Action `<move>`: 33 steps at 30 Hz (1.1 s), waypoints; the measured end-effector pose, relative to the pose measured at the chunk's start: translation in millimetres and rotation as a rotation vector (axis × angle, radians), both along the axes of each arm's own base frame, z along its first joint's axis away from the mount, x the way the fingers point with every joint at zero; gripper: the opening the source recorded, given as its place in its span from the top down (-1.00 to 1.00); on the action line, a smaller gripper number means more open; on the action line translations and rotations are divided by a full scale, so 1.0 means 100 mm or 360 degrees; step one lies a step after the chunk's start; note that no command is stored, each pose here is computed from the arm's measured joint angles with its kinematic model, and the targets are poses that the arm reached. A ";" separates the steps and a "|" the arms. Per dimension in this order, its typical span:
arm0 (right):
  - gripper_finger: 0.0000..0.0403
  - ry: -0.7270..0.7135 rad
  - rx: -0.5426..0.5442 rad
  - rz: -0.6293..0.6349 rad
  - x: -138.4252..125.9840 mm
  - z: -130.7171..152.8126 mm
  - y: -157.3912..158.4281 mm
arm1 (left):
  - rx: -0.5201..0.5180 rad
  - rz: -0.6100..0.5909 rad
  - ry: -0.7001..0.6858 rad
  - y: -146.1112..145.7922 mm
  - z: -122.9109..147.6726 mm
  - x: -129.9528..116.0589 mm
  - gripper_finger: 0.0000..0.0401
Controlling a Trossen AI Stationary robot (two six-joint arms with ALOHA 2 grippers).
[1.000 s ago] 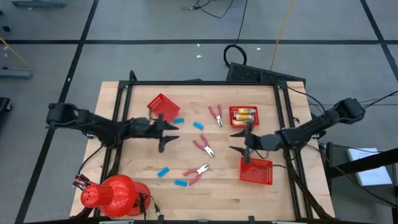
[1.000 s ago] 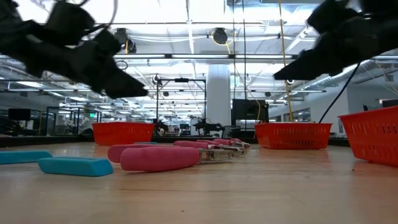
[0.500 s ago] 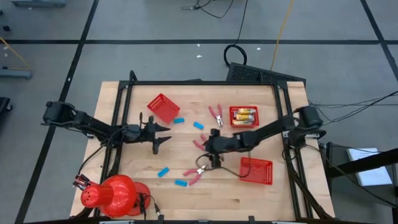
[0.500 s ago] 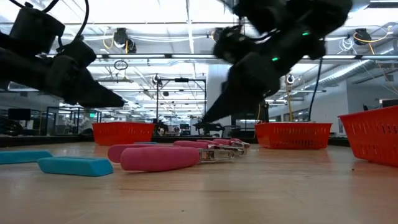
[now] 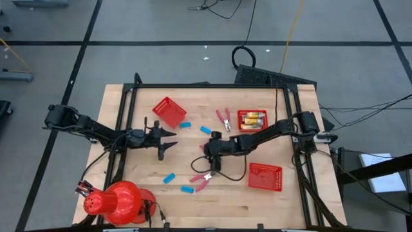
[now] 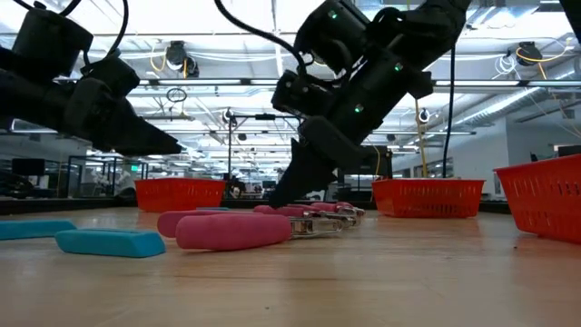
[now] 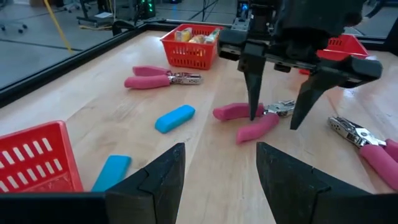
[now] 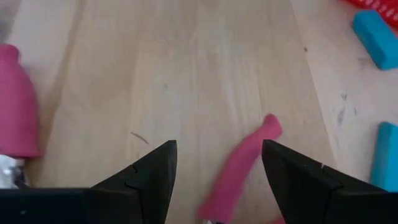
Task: Pick & Place School Supplies
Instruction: Put the center pink hole puncher into the bottom red bin
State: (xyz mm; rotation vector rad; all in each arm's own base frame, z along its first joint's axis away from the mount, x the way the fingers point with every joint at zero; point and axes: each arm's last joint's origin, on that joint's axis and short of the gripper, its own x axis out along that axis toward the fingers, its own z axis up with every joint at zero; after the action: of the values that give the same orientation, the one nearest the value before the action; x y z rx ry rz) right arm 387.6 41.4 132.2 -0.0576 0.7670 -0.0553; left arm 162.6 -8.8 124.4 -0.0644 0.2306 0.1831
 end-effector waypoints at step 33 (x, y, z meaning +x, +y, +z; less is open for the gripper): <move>0.82 0.0045 -0.0005 0.0002 -0.01 -0.26 0.10 | -0.0007 0.0022 -0.0005 0.00 0.00 0.00 0.00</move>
State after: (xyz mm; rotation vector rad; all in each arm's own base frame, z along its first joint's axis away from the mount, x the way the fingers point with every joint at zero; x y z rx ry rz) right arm 387.1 51.2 105.7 -0.0618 0.7954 -0.0547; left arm 162.6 -8.4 124.5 -0.0708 0.2274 0.1962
